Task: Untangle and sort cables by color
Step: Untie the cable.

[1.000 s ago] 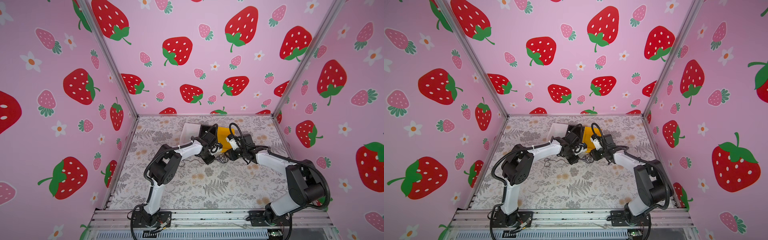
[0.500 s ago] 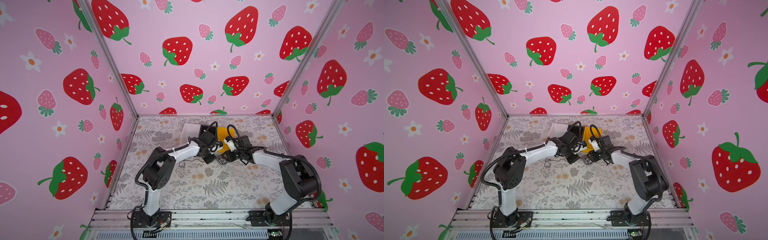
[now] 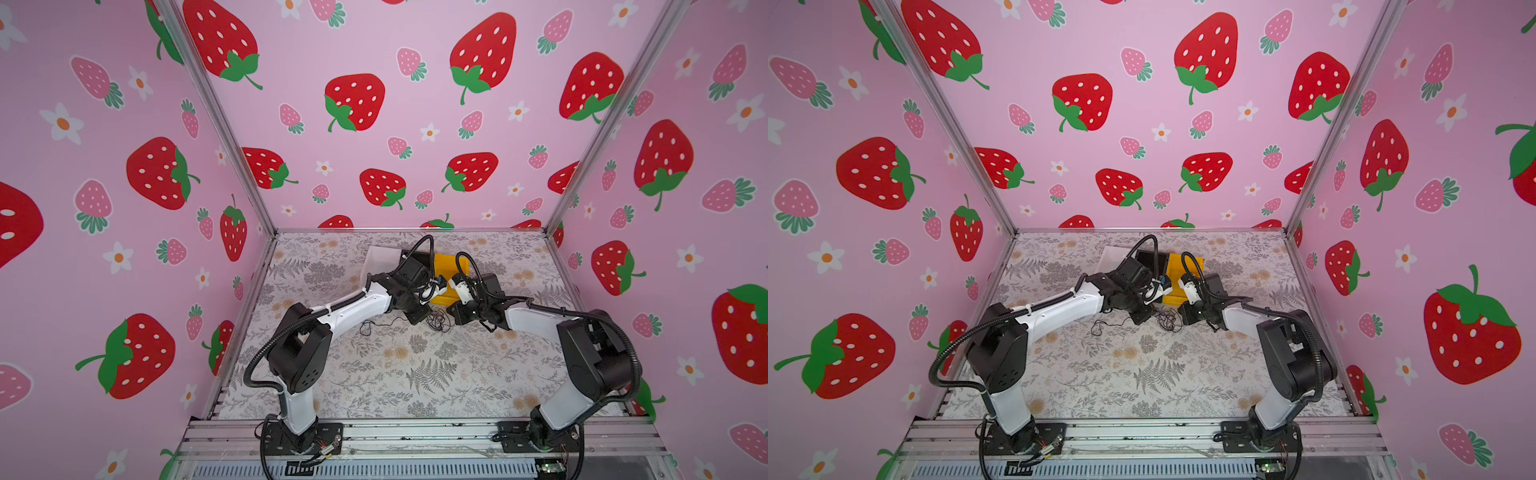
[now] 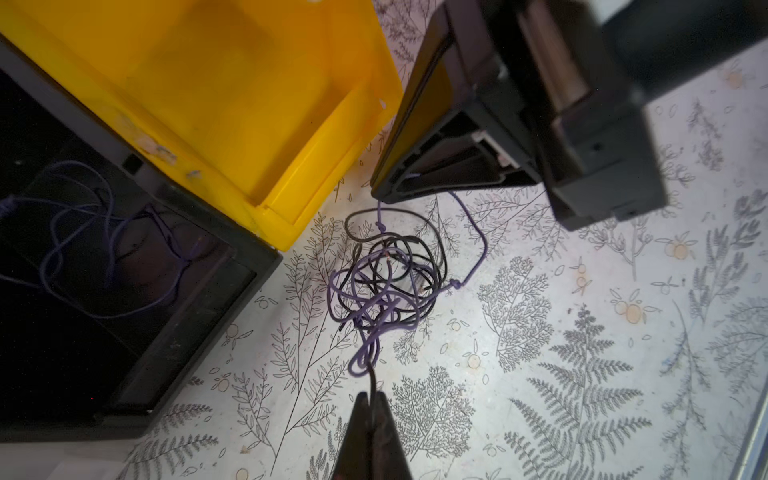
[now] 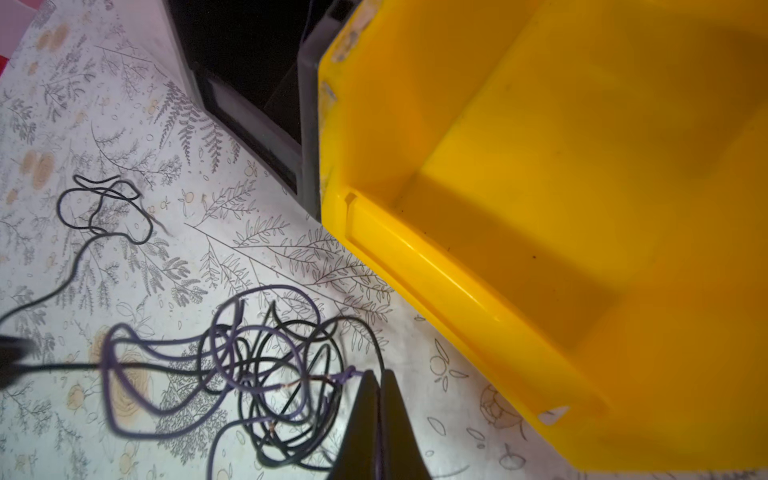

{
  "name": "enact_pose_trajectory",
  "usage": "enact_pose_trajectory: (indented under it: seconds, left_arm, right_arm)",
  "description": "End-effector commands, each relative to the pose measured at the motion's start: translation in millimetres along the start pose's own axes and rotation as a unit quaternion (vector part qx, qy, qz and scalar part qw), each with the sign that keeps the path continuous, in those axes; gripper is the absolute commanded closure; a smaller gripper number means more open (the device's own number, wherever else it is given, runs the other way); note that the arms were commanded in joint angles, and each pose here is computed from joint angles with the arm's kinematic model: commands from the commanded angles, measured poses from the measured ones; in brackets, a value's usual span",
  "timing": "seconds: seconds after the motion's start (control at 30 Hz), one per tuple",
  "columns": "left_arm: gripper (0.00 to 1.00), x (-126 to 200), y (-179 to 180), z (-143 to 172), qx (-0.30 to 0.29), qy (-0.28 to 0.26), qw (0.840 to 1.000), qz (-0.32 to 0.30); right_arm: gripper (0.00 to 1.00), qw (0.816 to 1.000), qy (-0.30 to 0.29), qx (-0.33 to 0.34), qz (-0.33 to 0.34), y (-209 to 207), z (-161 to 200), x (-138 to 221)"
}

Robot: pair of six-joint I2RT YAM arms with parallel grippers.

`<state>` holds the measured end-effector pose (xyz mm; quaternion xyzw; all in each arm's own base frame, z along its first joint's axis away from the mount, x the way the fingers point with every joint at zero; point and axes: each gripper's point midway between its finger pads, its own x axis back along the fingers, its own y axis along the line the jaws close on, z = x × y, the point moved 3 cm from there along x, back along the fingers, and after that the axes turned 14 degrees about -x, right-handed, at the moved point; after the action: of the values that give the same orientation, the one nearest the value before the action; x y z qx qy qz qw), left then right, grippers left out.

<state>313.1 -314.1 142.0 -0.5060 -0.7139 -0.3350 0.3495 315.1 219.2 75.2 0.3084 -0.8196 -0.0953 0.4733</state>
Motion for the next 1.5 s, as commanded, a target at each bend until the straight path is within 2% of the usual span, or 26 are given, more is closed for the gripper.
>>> enact_pose_trajectory:
  seconds: [0.0, 0.23, 0.3, 0.47, 0.53, 0.63, 0.73, 0.83, 1.0, 1.17, 1.3, 1.47]
  left_arm:
    - [1.0, 19.4, -3.0, -2.4, -0.029, -0.001, 1.0, -0.009]
    - [1.0, 42.1, -6.6, -3.0, -0.045, -0.001, 0.999, -0.016]
    - [1.0, 46.5, -7.6, -3.0, -0.049, -0.002, 0.999, -0.015]
    - [1.0, 49.4, -7.8, -3.0, -0.053, -0.002, 0.998, -0.017]
    - [1.0, 47.5, -7.1, -2.1, -0.053, 0.002, 0.998, -0.016]
    - [1.0, 45.2, -6.8, -3.2, -0.051, 0.002, 0.999, -0.013]
    - [1.0, 45.8, -6.4, -6.9, -0.05, -0.004, 0.999, -0.012]
    - [1.0, 49.1, -5.0, -11.2, -0.049, -0.01, 0.999, -0.014]
    - [1.0, 52.7, -4.8, -16.3, -0.051, -0.019, 0.998, -0.012]
    - [1.0, 59.8, -9.8, -22.3, -0.057, -0.039, 0.998, -0.001]
    - [1.0, 66.0, -16.4, -28.2, -0.072, -0.064, 0.995, 0.013]
    - [1.0, 63.1, -18.2, -25.3, -0.077, -0.058, 0.995, 0.018]
  right_arm:
    - [0.97, 1.0, 0.0, -0.008, 0.01, -8.2, 5.5, 7.5]
    - [0.97, 0.999, 0.005, -0.015, 0.043, -27.6, 9.7, 15.3]
    - [0.95, 0.999, 0.002, -0.008, 0.049, -28.7, 6.7, 18.7]
    - [0.75, 0.999, -0.02, 0.018, 0.039, -20.6, -3.9, 30.5]
    - [0.59, 0.998, -0.039, 0.032, 0.031, -12.8, -12.1, 40.0]
    - [0.49, 0.995, -0.081, 0.063, 0.015, 1.2, -21.8, 58.0]
    - [0.49, 0.99, -0.102, 0.095, -0.023, 18.9, -22.2, 68.5]
    - [0.49, 0.987, -0.086, 0.122, -0.067, 38.8, -10.4, 63.2]
    - [0.41, 0.978, -0.067, 0.153, -0.127, 68.0, 8.5, 45.9]
    - [0.38, 0.976, -0.069, 0.15, -0.14, 69.5, 9.0, 32.7]
    - [0.38, 0.977, -0.045, 0.15, -0.148, 67.3, 11.4, 18.5]
    - [0.39, 0.972, -0.041, 0.15, -0.177, 72.7, 9.8, 11.3]
